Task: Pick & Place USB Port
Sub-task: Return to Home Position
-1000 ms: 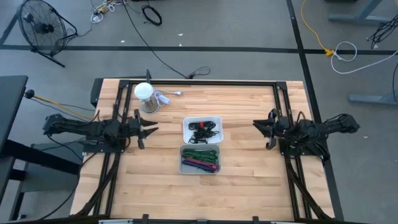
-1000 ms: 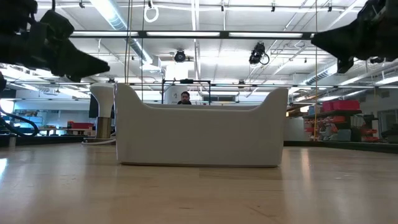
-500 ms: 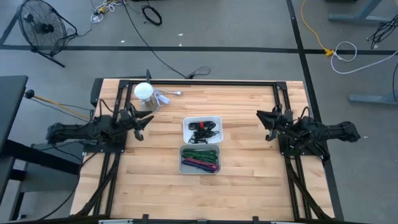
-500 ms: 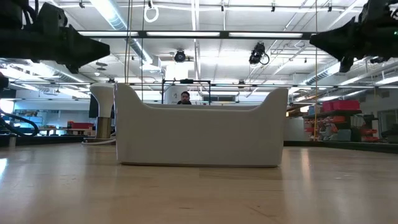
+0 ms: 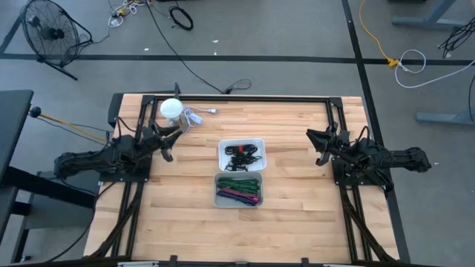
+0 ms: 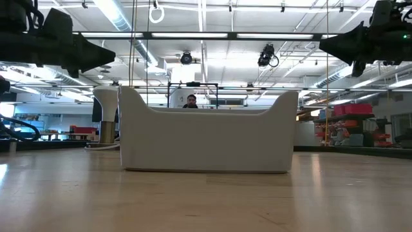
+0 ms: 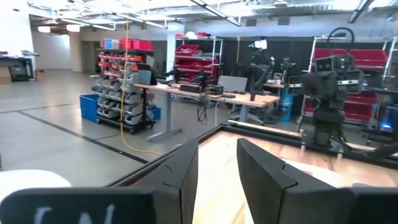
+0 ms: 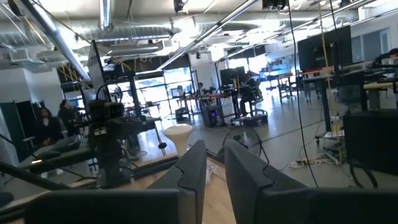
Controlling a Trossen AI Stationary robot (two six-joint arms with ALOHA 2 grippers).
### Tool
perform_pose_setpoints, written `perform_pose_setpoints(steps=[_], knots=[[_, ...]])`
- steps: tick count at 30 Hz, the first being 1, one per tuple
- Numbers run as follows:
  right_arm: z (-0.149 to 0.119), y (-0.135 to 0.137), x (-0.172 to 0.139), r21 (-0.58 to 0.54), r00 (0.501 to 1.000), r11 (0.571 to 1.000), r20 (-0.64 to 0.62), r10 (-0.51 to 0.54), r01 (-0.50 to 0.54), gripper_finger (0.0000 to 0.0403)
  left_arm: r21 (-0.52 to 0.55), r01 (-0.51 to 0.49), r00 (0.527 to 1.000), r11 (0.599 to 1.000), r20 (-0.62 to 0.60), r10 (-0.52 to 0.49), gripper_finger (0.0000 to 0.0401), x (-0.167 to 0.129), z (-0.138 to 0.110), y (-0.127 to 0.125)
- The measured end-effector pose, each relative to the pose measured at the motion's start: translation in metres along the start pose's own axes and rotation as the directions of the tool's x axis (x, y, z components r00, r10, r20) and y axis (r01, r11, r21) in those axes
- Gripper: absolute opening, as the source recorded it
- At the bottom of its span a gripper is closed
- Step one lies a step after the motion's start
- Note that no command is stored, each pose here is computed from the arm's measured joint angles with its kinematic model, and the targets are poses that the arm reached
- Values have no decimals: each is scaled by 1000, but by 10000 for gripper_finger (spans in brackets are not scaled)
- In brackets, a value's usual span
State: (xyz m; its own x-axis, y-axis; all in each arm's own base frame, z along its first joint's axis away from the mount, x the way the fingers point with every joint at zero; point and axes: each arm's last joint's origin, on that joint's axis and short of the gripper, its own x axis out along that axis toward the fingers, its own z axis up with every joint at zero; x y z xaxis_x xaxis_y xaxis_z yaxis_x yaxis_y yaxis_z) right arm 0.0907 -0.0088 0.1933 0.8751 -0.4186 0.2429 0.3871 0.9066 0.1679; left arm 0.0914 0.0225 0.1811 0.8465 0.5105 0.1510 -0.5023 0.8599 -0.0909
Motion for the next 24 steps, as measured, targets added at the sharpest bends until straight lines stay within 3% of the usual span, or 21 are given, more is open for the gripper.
perform_pose_setpoints(steps=[7, 12, 16, 24], knots=[[-1, 1, 0, -22, 999, 999, -12, 35, -35, 58, 1, -7, 1000, 1000, 1, 7, 115, 0, 0, 1], [-12, 3, -1, -152, 986, 979, -121, 119, -137, 58, 1, -7, 1000, 1000, 1, 7, 115, 0, 0, 1], [-22, 5, -3, -183, 947, 945, -230, 226, -271, 58, 1, -7, 1000, 1000, 1, 7, 115, 0, 0, 1], [-25, 11, -5, -151, 870, 873, -264, 416, -463, 58, 1, -7, 1000, 1000, 1, 7, 115, 0, 0, 1]])
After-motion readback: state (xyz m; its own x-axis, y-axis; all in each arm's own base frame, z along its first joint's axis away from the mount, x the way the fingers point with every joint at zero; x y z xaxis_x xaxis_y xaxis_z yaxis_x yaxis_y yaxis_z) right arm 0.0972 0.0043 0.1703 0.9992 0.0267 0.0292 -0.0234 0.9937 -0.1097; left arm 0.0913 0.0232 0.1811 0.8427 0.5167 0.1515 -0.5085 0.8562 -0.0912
